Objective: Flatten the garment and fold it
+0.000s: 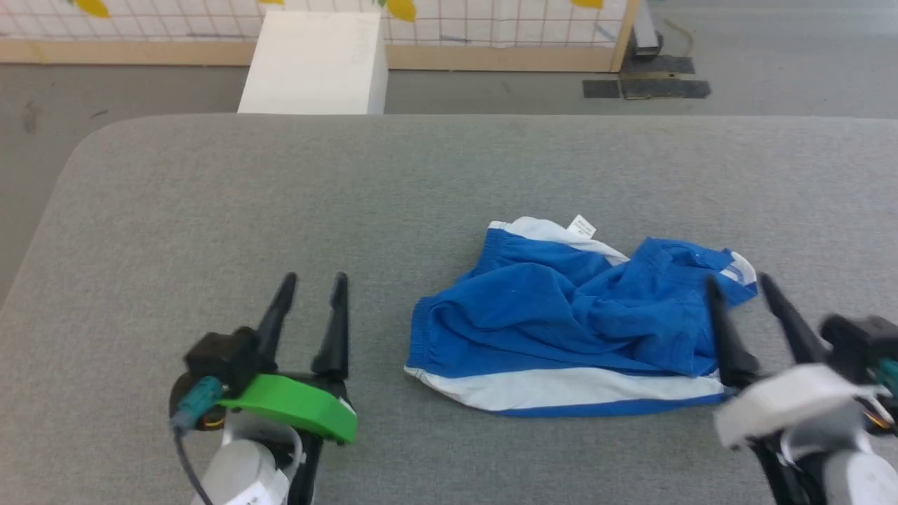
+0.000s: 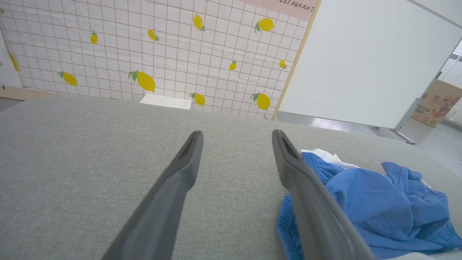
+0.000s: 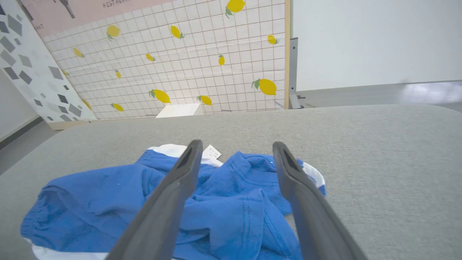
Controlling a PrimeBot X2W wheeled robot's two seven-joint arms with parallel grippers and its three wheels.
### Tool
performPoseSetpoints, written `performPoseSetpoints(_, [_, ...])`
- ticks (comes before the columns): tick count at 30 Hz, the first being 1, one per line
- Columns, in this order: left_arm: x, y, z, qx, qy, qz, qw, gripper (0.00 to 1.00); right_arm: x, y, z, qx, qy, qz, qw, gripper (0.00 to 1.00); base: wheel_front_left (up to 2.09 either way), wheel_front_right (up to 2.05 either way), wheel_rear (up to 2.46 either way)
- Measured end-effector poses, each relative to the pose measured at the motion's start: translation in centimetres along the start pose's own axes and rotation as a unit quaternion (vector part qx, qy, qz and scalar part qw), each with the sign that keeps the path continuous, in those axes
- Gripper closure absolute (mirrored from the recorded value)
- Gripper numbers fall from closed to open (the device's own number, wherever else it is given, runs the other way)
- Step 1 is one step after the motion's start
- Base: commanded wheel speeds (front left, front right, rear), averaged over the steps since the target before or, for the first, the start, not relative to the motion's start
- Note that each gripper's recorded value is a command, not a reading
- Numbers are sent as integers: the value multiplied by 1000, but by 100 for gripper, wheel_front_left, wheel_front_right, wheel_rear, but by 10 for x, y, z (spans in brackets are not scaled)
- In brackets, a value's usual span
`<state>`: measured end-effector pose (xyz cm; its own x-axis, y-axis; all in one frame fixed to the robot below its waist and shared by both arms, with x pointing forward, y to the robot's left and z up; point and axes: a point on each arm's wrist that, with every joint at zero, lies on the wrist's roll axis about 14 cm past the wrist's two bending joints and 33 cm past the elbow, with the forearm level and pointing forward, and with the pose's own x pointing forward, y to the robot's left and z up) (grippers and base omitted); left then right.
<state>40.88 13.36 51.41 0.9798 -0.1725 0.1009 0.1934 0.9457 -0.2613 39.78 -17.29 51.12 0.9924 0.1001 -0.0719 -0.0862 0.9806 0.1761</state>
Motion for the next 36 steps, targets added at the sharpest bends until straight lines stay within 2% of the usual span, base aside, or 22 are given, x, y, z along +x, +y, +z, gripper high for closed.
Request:
performPoseSetpoints(6, [-19,-34,-28,45,82,-101,990,0,-25,-36,-13,-10,4,-56,998,0,0,0,0])
performPoseSetpoints(8, [-33,-41,-41,69,119,-136,981,0,-29,-40,-15,-7,6,-63,998,0,0,0,0])
performPoseSetpoints(12, [-52,-47,-62,78,173,-176,966,0,-29,-45,-15,-1,3,-70,998,0,0,0,0])
performPoseSetpoints(18, [-55,-54,-82,65,203,-192,958,0,-29,-45,-20,8,7,-71,997,0,0,0,0])
performPoseSetpoints(24, [-37,-54,-92,61,208,-186,958,0,-30,-44,-25,14,12,-70,997,0,0,0,0])
performPoseSetpoints(36, [-42,-58,-123,56,273,-192,941,0,-35,-48,-29,16,18,-78,997,0,0,0,0])
